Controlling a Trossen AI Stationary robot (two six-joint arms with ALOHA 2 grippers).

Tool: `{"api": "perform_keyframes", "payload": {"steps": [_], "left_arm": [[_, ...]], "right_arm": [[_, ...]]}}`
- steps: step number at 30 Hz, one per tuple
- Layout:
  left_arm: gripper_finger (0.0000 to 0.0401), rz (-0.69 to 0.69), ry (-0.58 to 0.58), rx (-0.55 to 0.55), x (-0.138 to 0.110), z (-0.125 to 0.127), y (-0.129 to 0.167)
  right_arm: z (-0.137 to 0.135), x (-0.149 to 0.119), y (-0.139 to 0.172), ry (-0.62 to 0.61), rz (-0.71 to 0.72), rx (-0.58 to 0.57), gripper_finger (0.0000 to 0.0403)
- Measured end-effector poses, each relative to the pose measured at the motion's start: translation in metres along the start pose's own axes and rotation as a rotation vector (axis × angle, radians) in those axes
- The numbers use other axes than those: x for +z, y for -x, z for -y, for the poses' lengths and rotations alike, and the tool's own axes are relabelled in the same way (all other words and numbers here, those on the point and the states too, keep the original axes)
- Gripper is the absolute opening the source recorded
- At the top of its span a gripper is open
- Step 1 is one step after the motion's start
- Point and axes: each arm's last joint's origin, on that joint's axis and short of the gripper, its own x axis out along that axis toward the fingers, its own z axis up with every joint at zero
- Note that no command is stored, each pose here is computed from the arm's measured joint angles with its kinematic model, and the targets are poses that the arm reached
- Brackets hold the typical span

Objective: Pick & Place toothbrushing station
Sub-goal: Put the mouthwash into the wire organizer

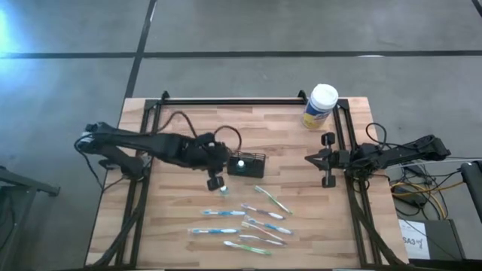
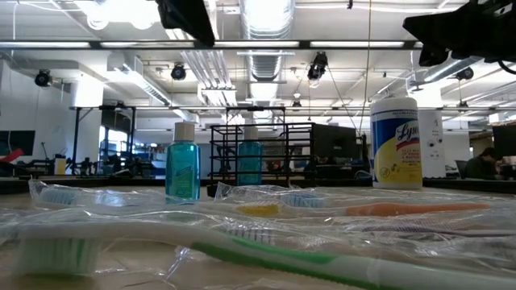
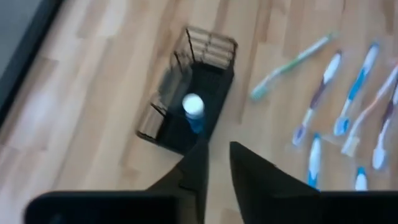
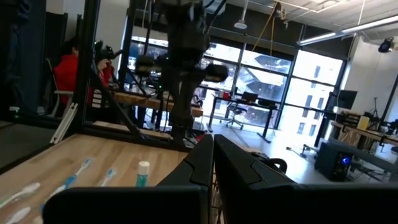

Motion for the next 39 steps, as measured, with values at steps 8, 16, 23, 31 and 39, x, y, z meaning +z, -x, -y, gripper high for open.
{"api": "perform_keyframes", "payload": {"steps": [8,16,23,31,39], "left_arm": [[0.0174,-0.144,-0.023,-0.022,-0.01,0.021,-0.03],[0.0214,-0.276,-0.007,-0.094,-0.018,0.032,-0.055],[0.0209,-0.365,-0.004,-0.076,-0.027,0.038,-0.082],[0.0209,-0.398,-0.019,-0.058,-0.032,0.041,-0.095],[0.0208,-0.379,-0.05,-0.061,-0.032,0.042,-0.099]], "right_arm": [[0.0,0.002,0.0,-0.032,0.007,-0.001,0.0011],[0.001,0.003,-0.001,-0.015,0.008,-0.003,0.0011],[0.001,0.003,-0.001,-0.006,0.006,-0.002,0.0011],[0.001,0.003,-0.001,-0.006,0.006,-0.002,0.0011],[0.0,0.003,-0.001,-0.005,0.006,-0.001,0.0011]]}}
